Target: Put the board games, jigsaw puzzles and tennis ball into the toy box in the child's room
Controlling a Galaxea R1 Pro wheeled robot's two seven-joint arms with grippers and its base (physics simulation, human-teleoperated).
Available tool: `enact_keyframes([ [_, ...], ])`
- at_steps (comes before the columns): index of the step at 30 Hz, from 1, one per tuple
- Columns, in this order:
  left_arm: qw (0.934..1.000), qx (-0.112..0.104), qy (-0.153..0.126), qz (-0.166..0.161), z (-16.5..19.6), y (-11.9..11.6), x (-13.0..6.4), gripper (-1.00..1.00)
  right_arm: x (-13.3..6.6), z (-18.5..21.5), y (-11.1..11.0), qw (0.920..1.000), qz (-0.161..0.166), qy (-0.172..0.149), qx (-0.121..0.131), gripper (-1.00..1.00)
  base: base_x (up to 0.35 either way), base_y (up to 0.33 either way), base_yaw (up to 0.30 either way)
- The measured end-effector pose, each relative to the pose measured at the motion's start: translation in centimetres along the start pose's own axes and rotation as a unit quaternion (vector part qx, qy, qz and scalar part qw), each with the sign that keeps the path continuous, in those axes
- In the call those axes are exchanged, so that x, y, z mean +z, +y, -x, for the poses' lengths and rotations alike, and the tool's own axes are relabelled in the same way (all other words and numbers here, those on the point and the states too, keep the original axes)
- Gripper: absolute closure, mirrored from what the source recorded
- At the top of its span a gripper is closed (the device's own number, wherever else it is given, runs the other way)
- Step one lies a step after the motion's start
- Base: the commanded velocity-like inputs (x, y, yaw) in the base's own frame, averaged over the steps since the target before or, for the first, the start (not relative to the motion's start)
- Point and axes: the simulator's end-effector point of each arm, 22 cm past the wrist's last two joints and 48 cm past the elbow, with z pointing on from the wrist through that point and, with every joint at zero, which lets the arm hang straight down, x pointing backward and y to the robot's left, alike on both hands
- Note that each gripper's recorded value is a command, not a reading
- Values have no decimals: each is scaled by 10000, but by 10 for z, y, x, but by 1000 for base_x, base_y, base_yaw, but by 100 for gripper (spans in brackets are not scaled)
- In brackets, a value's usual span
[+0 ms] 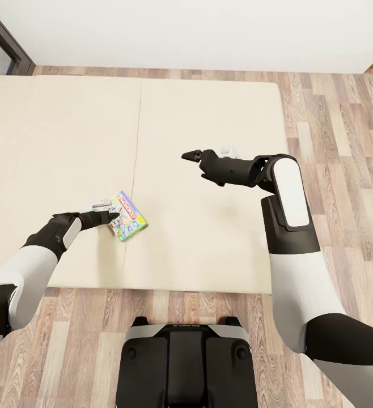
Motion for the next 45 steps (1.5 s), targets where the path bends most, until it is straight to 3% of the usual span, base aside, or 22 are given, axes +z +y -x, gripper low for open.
enact_keyframes([
  [10, 9999, 47, -122, -2, 4, 0, 2, -100, 2, -2, -3, 10000, -18, 26, 23, -100, 0, 0, 0],
  [33, 10000, 65, -1, 16, -16, 3, 17, -100, 14, -10, -23, 9998, -89, 111, 125, -100, 0, 0, 0],
  [36, 10000, -1, -8, 0, -16, 3, 17, -100, 14, -11, -24, 9998, -90, 116, 132, -100, 0, 0, 0],
  [45, 9999, 80, -117, -7, -8, 2, 20, -100, 19, -16, -33, 9996, -120, 159, 181, -100, 0, 0, 0],
])
